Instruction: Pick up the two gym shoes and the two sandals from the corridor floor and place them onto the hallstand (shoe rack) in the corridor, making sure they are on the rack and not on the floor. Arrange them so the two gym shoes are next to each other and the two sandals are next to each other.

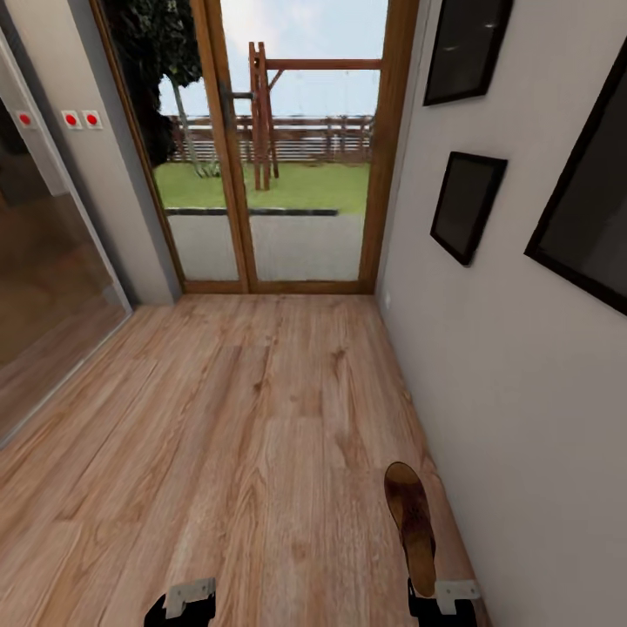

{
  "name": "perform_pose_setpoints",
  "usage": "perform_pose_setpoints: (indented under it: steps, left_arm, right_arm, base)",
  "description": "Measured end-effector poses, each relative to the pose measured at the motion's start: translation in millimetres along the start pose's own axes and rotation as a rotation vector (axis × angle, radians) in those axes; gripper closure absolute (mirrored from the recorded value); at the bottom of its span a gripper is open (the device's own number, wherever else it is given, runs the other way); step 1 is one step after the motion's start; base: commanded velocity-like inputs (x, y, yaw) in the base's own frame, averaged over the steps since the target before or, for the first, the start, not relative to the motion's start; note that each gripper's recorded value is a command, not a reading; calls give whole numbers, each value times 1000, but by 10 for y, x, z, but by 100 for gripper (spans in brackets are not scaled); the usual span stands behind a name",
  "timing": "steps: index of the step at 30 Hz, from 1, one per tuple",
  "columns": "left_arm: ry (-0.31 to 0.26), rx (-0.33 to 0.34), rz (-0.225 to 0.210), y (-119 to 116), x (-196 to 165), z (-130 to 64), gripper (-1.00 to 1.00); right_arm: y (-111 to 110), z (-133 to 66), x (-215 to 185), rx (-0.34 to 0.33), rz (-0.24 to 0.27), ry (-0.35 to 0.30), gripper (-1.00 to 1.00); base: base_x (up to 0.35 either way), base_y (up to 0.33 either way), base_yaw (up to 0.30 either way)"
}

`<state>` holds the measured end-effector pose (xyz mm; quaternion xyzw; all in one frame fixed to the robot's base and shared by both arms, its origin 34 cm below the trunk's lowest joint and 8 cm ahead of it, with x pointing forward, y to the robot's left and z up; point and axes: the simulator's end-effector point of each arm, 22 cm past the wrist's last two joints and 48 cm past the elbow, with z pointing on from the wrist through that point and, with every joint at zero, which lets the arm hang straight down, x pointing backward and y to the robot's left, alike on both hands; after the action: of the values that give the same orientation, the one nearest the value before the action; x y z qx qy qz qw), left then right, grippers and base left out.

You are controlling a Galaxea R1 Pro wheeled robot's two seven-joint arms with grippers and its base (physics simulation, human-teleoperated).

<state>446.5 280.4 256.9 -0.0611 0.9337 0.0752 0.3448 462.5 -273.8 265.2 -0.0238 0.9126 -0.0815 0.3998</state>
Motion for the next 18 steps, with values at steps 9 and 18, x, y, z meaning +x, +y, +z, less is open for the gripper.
perform_pose_setpoints:
  steps: [9, 18]
  left_arm:
    - [0, 0, 0, 0, 1, -1, -100]
    - [1, -1, 0, 10, 9, -3, -100]
  right_arm:
    - [-1, 0, 0, 1, 0, 0, 100]
    - [-2, 0, 0, 1, 0, 0, 100]
  base:
    - [338, -118, 236]
    - [313, -169, 275]
